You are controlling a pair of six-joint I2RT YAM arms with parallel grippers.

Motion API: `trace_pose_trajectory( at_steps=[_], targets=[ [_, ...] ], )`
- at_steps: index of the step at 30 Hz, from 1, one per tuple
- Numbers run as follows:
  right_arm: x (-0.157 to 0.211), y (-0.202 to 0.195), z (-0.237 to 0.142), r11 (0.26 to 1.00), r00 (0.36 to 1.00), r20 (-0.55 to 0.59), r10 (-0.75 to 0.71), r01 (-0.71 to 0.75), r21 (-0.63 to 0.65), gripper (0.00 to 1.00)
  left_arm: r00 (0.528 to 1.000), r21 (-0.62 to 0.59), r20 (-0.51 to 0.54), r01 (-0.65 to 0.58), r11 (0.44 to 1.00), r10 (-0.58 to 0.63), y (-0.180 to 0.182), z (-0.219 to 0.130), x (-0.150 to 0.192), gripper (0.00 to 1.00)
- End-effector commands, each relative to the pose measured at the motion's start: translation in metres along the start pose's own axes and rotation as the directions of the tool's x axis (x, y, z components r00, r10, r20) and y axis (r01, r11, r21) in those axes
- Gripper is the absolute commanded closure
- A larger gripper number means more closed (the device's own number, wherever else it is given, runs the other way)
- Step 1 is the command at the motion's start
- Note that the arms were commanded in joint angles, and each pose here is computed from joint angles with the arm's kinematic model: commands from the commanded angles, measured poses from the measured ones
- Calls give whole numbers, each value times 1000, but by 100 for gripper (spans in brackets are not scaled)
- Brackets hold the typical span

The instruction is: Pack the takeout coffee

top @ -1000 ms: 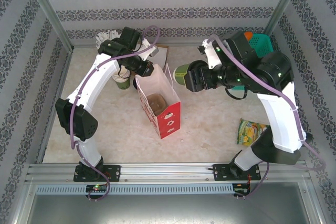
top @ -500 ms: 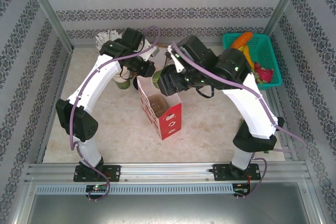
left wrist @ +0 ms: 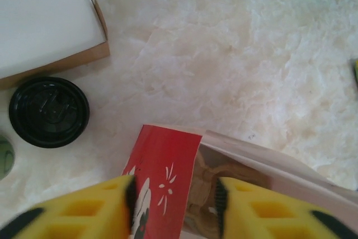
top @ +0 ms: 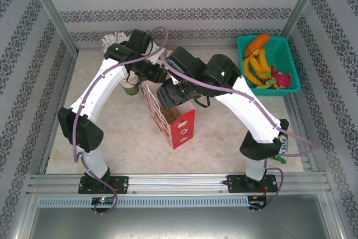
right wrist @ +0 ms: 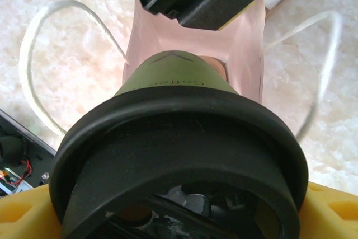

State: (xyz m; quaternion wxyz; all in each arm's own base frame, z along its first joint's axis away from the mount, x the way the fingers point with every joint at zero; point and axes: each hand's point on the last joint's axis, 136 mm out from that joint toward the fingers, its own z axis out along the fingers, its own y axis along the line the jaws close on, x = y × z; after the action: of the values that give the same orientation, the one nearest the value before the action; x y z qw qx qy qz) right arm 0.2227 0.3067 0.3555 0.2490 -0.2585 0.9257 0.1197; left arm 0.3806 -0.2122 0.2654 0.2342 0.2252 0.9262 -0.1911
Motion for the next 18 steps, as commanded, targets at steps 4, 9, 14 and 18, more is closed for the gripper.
trace_pose_trajectory(
  at_steps=[4,9,14,18],
  targets=[
    [45,-18,-3,997,983,-185,16,-2,78,46,992,-39,128,13,999,-8,-9,-55,-6,36],
    [42,-3,16,998,975,-221,-13,26,54,45,977,-132,202,101,986,-73,3,-80,-2,26],
    [35,-13,28,990,978,-208,1,29,137,45,930,-188,290,288,939,-227,17,-109,22,19],
    [37,-10,37,990,972,-233,-6,38,134,45,900,-15,297,338,941,-319,-10,-112,41,18]
  ],
)
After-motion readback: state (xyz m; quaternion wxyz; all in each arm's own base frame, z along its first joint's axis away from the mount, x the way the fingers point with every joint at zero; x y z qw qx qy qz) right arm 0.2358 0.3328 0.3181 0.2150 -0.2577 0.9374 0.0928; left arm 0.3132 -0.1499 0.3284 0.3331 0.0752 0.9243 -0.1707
